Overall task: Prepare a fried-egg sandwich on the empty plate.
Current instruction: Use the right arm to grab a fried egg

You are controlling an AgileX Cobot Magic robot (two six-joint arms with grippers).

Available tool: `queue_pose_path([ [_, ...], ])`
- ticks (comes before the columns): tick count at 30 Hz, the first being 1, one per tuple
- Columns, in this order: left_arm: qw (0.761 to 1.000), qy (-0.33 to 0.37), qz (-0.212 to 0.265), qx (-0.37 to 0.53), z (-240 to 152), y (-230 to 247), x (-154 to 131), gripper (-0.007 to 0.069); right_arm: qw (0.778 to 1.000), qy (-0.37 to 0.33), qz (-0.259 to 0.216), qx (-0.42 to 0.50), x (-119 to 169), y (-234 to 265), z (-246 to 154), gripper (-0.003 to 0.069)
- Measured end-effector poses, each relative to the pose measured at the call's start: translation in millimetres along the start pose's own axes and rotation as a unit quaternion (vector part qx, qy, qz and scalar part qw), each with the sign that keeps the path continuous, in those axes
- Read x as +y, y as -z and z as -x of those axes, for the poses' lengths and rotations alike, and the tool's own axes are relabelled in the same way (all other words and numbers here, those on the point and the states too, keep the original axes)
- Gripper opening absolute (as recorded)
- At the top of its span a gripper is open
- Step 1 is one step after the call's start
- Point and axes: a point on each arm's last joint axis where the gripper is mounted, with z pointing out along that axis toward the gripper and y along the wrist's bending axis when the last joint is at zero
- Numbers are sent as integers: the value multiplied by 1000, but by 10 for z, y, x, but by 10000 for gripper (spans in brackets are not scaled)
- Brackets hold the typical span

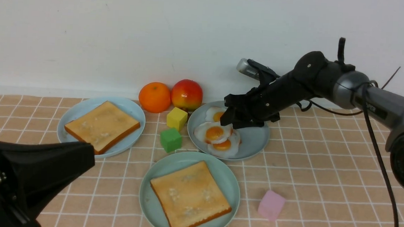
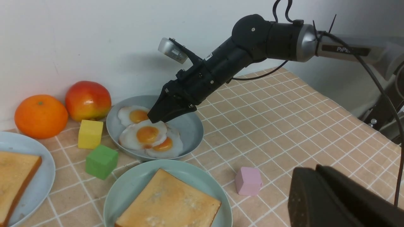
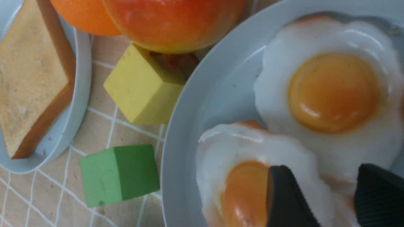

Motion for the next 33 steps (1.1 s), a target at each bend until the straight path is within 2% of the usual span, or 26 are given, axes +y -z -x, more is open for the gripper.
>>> queue_pose_path([
  [18,1000,0,1,1,-2,0,1,40,1000,-4,-2,-3,-41,-83,-17,312],
  [22,1000,0,4,8,-16,-1,7,44,1000,12,-1,-1,-41,-86,-21,260],
  [24,1000,0,4,9,-19,-1,8,48,1000,19,8,3,-25,-86,-28,195],
  [25,1000,0,4,9,-19,-1,8,48,1000,19,9,3,-23,-86,-29,195],
  [26,1000,0,4,9,-19,-1,9,50,1000,19,16,6,-11,-85,-34,154],
  [27,1000,0,4,9,-19,-1,9,50,1000,17,18,6,-7,-85,-35,150],
  [28,1000,0,4,9,-19,-1,9,52,1000,16,21,6,-1,-85,-35,117],
  [33,1000,0,5,10,-20,-1,9,53,1000,16,25,5,7,-83,-31,71],
])
